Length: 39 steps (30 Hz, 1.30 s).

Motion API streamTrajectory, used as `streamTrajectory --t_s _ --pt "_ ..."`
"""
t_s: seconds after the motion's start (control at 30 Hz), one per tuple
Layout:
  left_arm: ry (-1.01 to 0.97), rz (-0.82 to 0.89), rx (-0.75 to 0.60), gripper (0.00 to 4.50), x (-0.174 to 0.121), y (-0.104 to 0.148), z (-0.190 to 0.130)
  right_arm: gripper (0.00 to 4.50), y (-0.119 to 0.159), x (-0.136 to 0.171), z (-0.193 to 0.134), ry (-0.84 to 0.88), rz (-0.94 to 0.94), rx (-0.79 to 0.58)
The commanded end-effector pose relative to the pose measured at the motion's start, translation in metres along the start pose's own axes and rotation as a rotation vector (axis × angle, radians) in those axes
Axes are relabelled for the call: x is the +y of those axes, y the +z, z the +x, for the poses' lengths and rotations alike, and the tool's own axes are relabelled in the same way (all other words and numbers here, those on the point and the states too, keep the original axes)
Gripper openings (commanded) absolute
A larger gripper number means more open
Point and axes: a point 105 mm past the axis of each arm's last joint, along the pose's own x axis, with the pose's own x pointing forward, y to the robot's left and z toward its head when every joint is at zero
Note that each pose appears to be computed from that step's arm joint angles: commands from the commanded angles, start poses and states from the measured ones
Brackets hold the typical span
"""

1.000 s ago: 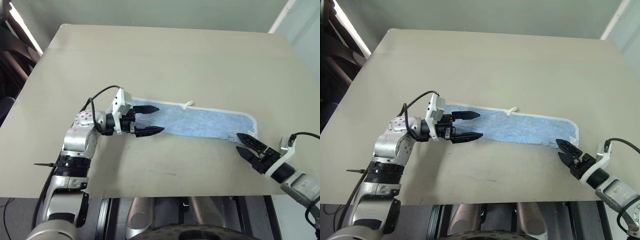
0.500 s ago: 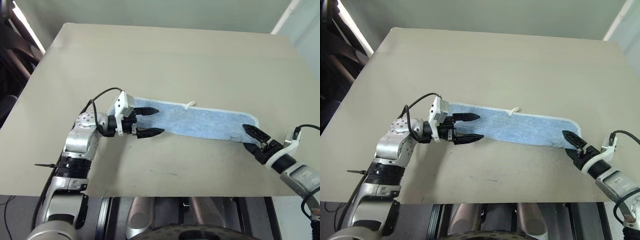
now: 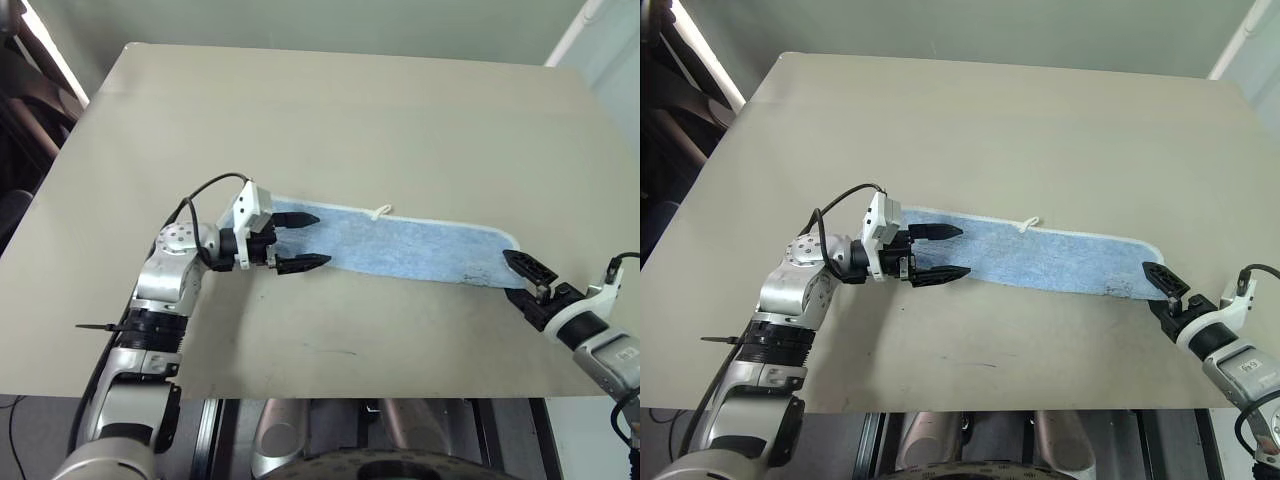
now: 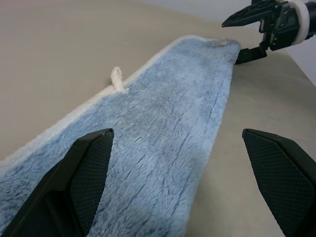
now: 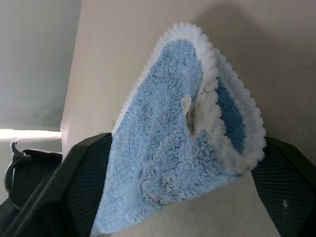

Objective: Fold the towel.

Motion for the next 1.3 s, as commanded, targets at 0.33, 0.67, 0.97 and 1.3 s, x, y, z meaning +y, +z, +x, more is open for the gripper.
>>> streamTrajectory --t_s 0.33,0.67,0.97,1.3 --pt "-0.005 0.057 -0.01 4.5 0.005 0.006 0.002 0.13 0.026 0.012 -0.005 0.037 -0.059 -0.068" --pt "-0.007 0.065 -0.027 4.5 0.005 0.01 0.007 0.06 0.063 -0.001 -0.035 0.001 -0.233 -0.079" --pt "-0.009 0.075 -0.046 4.5 0.006 0.022 0.015 0.06 0.082 0.009 -0.046 -0.046 -0.598 0.02" --pt "0.019 0.064 -0.053 4.5 0.011 0.02 0.014 0.06 0.053 0.06 -0.03 0.129 -0.811 0.139"
